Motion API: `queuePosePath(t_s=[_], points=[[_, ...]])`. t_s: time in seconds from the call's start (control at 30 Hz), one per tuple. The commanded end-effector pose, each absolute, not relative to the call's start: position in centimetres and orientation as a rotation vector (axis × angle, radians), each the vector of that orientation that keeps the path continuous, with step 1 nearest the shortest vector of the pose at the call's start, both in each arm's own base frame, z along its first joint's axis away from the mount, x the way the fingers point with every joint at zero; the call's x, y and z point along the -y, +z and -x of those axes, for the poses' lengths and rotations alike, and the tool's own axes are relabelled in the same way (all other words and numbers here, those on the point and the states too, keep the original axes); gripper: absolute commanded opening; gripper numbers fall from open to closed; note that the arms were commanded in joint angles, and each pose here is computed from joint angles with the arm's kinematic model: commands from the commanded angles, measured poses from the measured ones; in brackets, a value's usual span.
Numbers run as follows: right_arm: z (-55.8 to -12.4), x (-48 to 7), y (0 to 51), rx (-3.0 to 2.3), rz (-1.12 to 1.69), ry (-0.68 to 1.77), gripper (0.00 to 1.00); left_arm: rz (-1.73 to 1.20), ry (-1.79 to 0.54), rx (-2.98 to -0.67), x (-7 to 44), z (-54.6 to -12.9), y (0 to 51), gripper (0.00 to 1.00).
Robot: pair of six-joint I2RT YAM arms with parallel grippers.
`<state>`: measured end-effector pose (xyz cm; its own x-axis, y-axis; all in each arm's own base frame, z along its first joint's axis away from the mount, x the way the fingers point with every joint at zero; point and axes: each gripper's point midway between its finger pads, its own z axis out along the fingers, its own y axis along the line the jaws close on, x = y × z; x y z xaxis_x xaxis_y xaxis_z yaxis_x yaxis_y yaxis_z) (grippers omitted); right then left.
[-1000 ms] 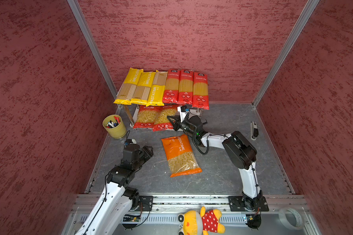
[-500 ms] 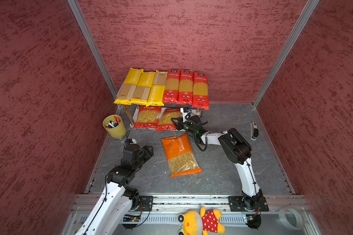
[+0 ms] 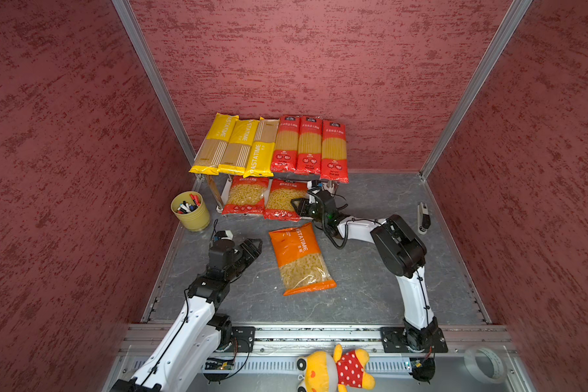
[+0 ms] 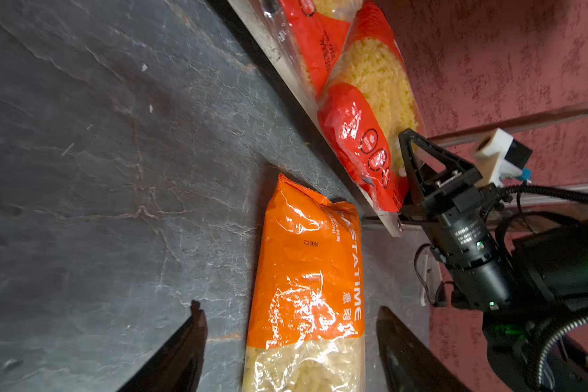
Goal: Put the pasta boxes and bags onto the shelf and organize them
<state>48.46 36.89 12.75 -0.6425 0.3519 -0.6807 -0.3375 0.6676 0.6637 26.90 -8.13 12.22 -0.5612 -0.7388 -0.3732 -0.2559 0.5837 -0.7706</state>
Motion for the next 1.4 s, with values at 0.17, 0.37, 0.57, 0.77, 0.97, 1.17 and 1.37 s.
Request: queuePosePath(t_s=[0.17,0.37,0.57,0.77,0.97,1.17,1.37], points=[[-45.2,-35.0,14.7,-2.051,-0.086,1.073,0.52,0.747,-1.082,-1.833,8.7,-31.8,16.6,0.88],[-41.4,-33.3,13.8,-2.117,-0.101,1.080,0.53,0.757,-1.110,-1.853,9.5,-35.7,16.0,0.86],[-37.3,-31.6,12.4,-2.177,-0.120,1.067,0.54,0.719,-1.117,-1.870,10.8,-39.0,15.6,0.81],[-35.4,-30.2,10.8,-2.202,-0.171,1.056,0.56,0.710,-1.129,-1.909,12.1,-41.7,14.5,0.72],[-35.5,-32.1,11.6,-2.187,-0.173,1.140,0.56,0.750,-1.076,-1.985,12.4,-41.4,12.1,0.71],[-36.7,-34.7,12.3,-2.149,-0.223,1.227,0.56,0.793,-1.013,-1.987,11.3,-41.1,11.1,0.74],[-38.9,-36.3,12.2,-2.125,-0.307,1.261,0.57,0.816,-1.145,-1.927,12.3,-43.0,10.7,0.66]])
